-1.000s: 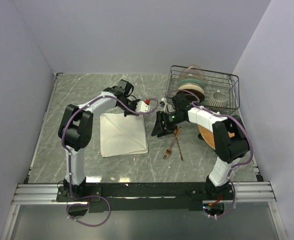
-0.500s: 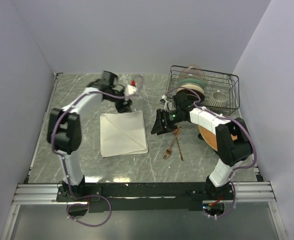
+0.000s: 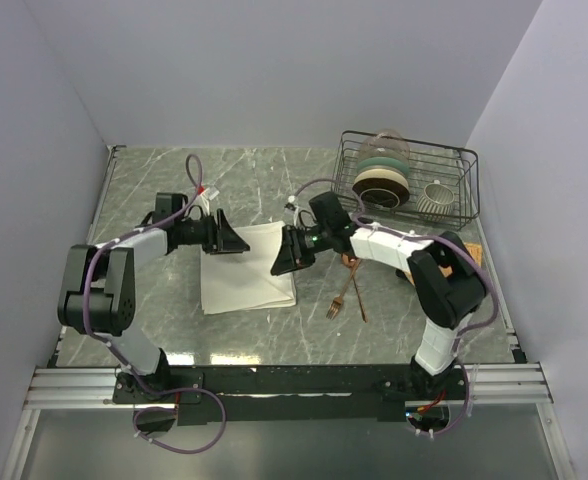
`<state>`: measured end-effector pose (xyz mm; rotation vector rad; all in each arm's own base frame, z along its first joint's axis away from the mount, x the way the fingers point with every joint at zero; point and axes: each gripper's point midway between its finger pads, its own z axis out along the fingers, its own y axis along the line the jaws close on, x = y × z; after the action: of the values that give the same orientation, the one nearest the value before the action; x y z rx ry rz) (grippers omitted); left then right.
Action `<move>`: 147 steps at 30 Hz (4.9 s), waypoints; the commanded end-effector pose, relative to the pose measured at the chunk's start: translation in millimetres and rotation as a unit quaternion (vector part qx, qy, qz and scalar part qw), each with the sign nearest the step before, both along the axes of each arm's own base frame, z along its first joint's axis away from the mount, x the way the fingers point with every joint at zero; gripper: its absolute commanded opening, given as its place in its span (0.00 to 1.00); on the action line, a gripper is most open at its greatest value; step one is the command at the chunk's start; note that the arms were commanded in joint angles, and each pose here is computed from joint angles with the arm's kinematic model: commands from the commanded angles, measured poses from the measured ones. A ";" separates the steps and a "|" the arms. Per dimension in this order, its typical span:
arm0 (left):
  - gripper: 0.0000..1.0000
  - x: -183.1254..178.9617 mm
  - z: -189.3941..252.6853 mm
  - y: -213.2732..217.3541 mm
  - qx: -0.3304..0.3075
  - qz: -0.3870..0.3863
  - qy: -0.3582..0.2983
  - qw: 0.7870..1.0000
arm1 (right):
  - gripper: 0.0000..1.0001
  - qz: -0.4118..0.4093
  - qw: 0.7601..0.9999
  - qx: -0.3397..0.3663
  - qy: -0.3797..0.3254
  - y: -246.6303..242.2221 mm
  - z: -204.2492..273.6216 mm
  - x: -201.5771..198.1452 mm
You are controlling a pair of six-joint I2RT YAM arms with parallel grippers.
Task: Fold the napkin into a case and place the utensils inside
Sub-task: Smooth out the upper triangle-folded napkin at the center of the board.
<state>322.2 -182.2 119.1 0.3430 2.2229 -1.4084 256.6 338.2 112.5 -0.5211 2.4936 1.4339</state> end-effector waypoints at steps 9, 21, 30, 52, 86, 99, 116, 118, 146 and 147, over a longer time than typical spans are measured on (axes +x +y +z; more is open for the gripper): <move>0.64 30.5 -29.8 -5.9 -0.070 0.059 0.109 0.990 | 0.27 -0.007 1.000 0.002 0.014 38.4 -43.1 12.2; 0.63 46.4 -69.7 22.5 -0.105 0.042 0.167 0.979 | 0.25 -0.017 0.993 -0.048 0.105 9.0 -109.5 -20.5; 0.62 73.8 -78.6 48.3 -0.104 0.068 0.160 0.979 | 0.24 -0.028 0.990 -0.049 0.126 1.3 -120.5 -20.3; 0.61 61.4 0.3 48.1 -0.068 -0.005 0.051 0.996 | 0.37 0.030 0.999 0.029 -0.022 29.0 10.9 16.3; 0.30 13.8 -18.7 -9.9 0.044 -0.047 0.012 0.998 | 0.37 0.010 1.000 0.001 -0.001 0.7 10.3 7.5; 0.20 18.9 -45.3 -29.7 0.011 -0.033 0.094 0.995 | 0.59 0.019 0.994 0.069 0.088 52.6 -11.9 -9.8; 0.11 20.5 -99.0 -16.0 0.052 -0.011 0.163 0.985 | 0.72 -0.012 0.975 0.036 0.220 27.2 -87.2 -28.6; 0.11 17.9 -106.5 -15.0 0.057 -0.012 0.173 0.983 | 0.73 -0.013 0.972 0.033 0.233 22.9 -92.4 -34.8; 0.08 13.3 -125.0 -6.1 0.071 -0.003 0.195 0.978 | 0.72 -0.004 0.957 0.033 0.289 -3.9 -78.8 -71.4; 0.08 12.9 -125.6 -6.0 0.072 -0.003 0.196 0.978 | 0.72 -0.005 0.957 0.033 0.288 -4.0 -76.8 -71.6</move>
<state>334.9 -199.9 17.9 0.1322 2.5977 -1.5294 207.2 350.7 44.7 -0.2470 2.6543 1.8997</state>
